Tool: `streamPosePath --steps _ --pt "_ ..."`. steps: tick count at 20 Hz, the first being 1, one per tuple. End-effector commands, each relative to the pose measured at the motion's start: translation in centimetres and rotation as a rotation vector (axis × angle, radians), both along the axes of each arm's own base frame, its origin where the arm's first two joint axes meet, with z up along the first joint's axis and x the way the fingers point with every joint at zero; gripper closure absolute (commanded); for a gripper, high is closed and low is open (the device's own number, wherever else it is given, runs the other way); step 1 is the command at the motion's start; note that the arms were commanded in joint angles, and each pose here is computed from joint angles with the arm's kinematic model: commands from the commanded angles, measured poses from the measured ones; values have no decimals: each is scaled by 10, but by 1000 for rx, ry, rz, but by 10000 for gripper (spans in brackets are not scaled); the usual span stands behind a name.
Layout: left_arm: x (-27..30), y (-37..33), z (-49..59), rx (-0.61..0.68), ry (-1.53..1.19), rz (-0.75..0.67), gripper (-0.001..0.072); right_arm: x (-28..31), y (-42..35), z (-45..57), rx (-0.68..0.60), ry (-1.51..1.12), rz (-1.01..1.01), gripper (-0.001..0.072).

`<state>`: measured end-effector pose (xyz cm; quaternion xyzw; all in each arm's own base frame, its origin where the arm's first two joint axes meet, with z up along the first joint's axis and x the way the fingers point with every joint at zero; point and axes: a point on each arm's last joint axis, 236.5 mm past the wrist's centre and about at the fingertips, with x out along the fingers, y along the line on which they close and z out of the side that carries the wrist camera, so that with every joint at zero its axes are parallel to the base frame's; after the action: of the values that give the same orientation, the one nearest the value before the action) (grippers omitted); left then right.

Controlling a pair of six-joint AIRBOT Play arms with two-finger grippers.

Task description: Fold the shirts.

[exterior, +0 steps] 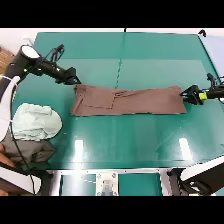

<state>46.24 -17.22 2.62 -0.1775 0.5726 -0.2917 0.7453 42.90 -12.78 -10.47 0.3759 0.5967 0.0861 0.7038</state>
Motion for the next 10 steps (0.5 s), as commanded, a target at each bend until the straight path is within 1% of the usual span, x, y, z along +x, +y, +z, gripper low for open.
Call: streamPosePath --steps 1,2,3,4,5,7,10 --pt "-4 -37 1 2 -39 -50 689 9 40 -14 98 -17 74 161" --pt "-5 -50 2 1 -56 -65 689 9 48 -13 104 -19 106 229" --pt "-5 -63 3 -1 -77 -76 689 9 53 -7 112 -20 132 471" --pt "-5 -74 4 -1 -98 -83 689 11 55 1 117 -29 152 627" --pt "-4 -87 6 -1 -125 -90 689 13 54 15 123 -42 177 697" --pt "-6 -114 4 -1 -165 -112 690 19 50 49 114 -63 183 698" --pt "-22 -168 -24 -13 -156 -164 690 19 55 123 64 -130 203 698"
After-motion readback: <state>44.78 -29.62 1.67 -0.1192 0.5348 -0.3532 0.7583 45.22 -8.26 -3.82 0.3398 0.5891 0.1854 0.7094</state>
